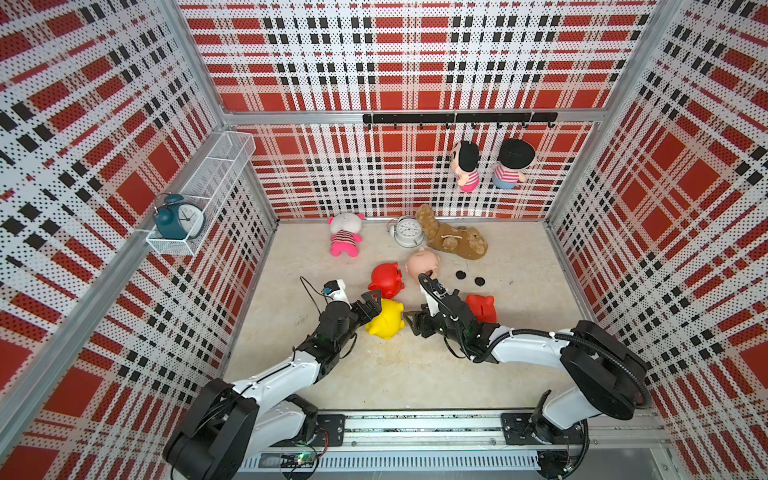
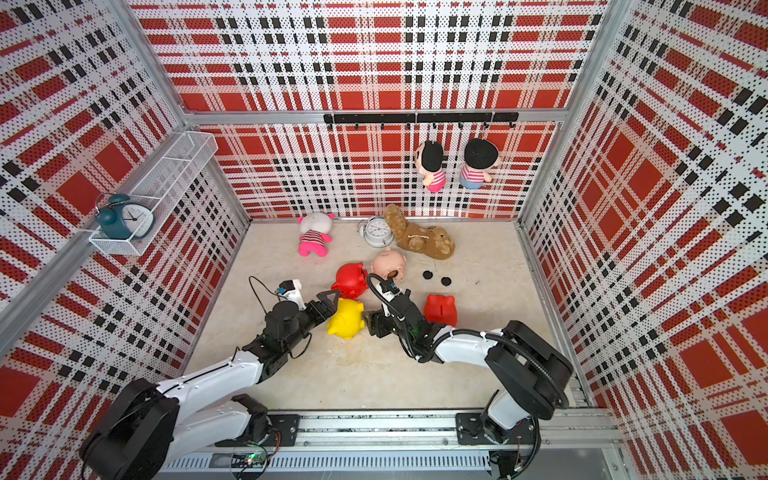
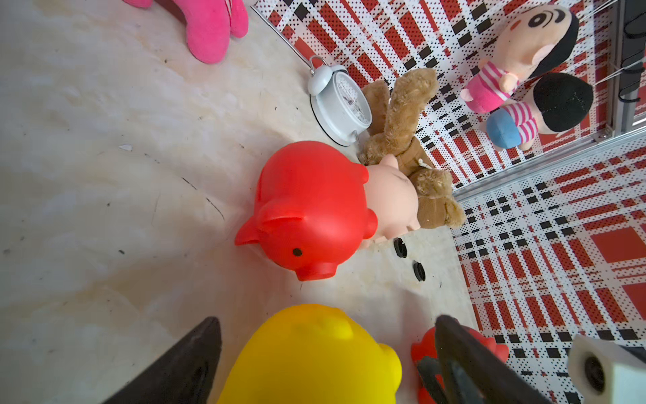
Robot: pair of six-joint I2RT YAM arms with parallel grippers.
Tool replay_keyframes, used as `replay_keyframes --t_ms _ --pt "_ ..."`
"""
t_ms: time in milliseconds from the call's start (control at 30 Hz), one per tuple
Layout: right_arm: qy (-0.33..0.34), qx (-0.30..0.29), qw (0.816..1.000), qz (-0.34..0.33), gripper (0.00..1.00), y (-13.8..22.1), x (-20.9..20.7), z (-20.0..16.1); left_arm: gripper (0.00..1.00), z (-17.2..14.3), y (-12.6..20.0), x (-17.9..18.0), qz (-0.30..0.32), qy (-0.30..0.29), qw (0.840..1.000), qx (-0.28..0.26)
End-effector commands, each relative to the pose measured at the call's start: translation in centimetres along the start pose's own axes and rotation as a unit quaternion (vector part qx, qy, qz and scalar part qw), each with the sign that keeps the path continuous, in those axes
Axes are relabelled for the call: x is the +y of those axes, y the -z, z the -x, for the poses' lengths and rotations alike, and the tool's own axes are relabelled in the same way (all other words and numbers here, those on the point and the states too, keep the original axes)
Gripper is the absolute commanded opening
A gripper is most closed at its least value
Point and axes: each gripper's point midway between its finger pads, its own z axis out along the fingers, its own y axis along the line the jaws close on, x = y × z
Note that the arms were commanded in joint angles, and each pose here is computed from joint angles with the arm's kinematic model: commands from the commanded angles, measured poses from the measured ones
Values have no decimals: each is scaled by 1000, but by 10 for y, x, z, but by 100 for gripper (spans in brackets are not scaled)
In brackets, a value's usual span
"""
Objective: Open piggy banks
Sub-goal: Move the piggy bank to the center of the board.
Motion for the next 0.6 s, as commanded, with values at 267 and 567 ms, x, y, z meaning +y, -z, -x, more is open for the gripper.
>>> replay_keyframes --t_ms 267,567 --pt "6 -10 1000 -24 55 -4 -7 4 100 -4 -8 9 16 -28 999 25" --pt "24 4 999 -29 48 -16 -8 2 98 -5 -25 13 77 -89 988 95"
